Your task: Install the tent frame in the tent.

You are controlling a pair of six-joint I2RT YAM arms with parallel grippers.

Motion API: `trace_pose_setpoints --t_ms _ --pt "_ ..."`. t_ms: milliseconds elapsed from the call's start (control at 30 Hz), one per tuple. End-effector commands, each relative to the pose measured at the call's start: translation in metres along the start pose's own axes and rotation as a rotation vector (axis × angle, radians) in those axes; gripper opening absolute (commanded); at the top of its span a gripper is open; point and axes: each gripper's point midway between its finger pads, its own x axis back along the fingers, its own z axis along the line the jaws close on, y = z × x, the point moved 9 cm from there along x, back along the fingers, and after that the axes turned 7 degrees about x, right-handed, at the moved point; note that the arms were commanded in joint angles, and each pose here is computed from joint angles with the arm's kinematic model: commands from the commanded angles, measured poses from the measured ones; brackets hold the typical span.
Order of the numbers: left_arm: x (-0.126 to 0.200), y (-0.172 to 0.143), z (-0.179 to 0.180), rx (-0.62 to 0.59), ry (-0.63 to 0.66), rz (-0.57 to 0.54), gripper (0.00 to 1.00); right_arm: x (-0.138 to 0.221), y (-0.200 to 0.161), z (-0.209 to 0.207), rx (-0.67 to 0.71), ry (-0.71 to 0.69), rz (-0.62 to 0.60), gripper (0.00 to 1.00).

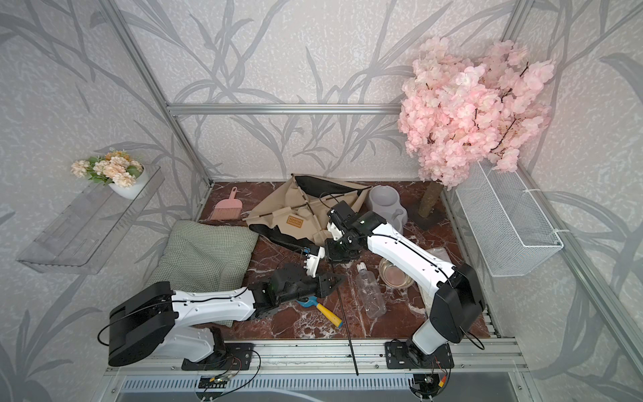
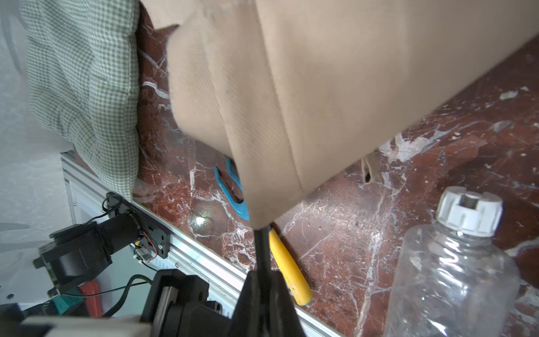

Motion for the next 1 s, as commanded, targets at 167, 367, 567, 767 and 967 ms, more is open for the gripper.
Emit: trace_pose_setpoints --t_ms 167,367,567,767,967 --pt "0.012 0.011 -0.015 -0.022 -0.055 -0.072 0.09 -0.003 0.018 0.000 -0.064 0.114 -0.110 0.00" --pt "0.012 0.023 -0.013 0.027 -0.010 -0.075 0.00 0.006 0.010 -0.001 -0.067 0.163 -0.105 0.19" --pt "0.017 0.047 -0.001 0.146 0.026 -0.088 0.00 0.034 -0.034 -0.012 -0.059 0.180 -0.100 0.43" --pt "0.015 0.071 -0.002 0.150 0.046 -0.078 0.00 0.035 -0.108 -0.027 -0.025 0.362 -0.097 0.58" --pt "0.010 0.090 -0.004 0.117 0.058 -0.046 0.00 0.012 -0.160 -0.023 0.019 0.422 -0.128 0.65"
